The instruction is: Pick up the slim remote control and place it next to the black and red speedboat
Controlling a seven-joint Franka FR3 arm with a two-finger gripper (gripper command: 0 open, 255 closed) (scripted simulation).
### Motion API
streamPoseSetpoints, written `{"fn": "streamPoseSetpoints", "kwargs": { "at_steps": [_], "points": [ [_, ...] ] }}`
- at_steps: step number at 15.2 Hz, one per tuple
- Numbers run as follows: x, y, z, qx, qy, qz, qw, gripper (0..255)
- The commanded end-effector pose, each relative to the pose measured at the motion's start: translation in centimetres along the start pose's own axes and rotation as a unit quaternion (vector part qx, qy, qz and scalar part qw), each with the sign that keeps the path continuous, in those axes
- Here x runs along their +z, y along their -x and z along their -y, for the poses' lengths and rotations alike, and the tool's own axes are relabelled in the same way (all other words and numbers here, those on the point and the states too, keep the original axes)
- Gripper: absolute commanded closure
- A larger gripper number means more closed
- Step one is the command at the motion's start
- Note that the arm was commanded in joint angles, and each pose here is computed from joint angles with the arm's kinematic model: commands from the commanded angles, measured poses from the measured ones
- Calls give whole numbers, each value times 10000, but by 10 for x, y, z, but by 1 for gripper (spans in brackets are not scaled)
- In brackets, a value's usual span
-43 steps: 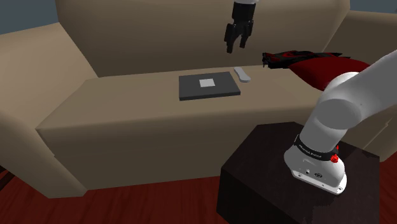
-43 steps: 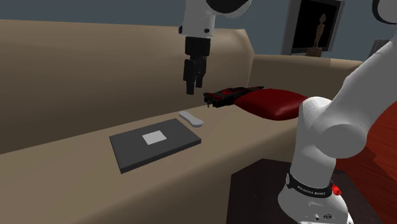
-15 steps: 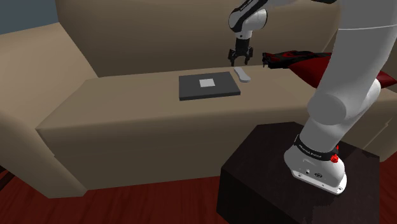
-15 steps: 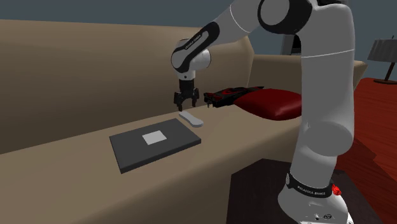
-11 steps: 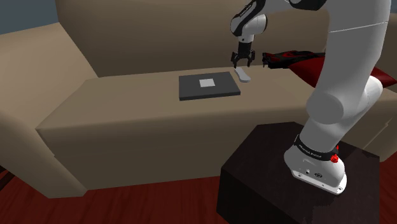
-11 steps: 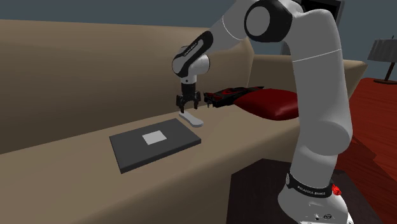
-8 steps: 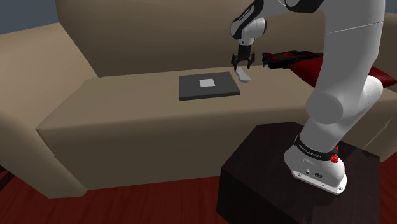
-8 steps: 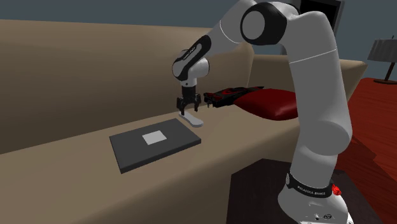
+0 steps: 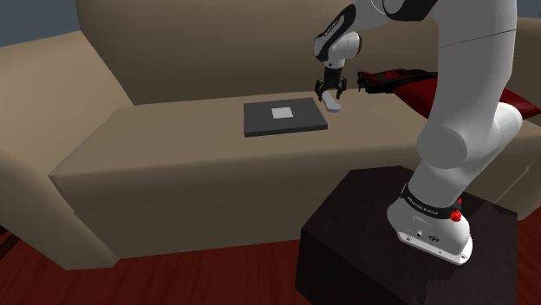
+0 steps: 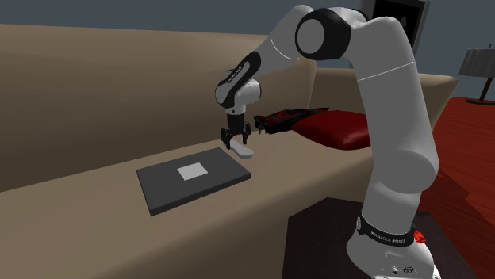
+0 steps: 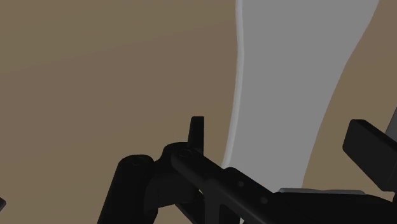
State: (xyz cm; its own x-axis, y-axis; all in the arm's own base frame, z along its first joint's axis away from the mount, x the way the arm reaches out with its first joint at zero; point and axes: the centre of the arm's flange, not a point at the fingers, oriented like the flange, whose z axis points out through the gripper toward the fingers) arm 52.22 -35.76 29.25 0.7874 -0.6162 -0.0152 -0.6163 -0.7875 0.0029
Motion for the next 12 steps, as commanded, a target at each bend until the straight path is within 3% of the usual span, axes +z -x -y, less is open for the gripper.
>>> {"fn": "streamPoseSetpoints", "kwargs": {
  "at_steps": [1,5,6,12],
  "points": [
    [1,0,0,0,0,-1,10000,0],
    [0,0,0,0,0,-1,10000,0],
    [0,0,0,0,0,-1,10000,255],
    [0,0,0,0,0,-1,10000,255]
  ]
}}
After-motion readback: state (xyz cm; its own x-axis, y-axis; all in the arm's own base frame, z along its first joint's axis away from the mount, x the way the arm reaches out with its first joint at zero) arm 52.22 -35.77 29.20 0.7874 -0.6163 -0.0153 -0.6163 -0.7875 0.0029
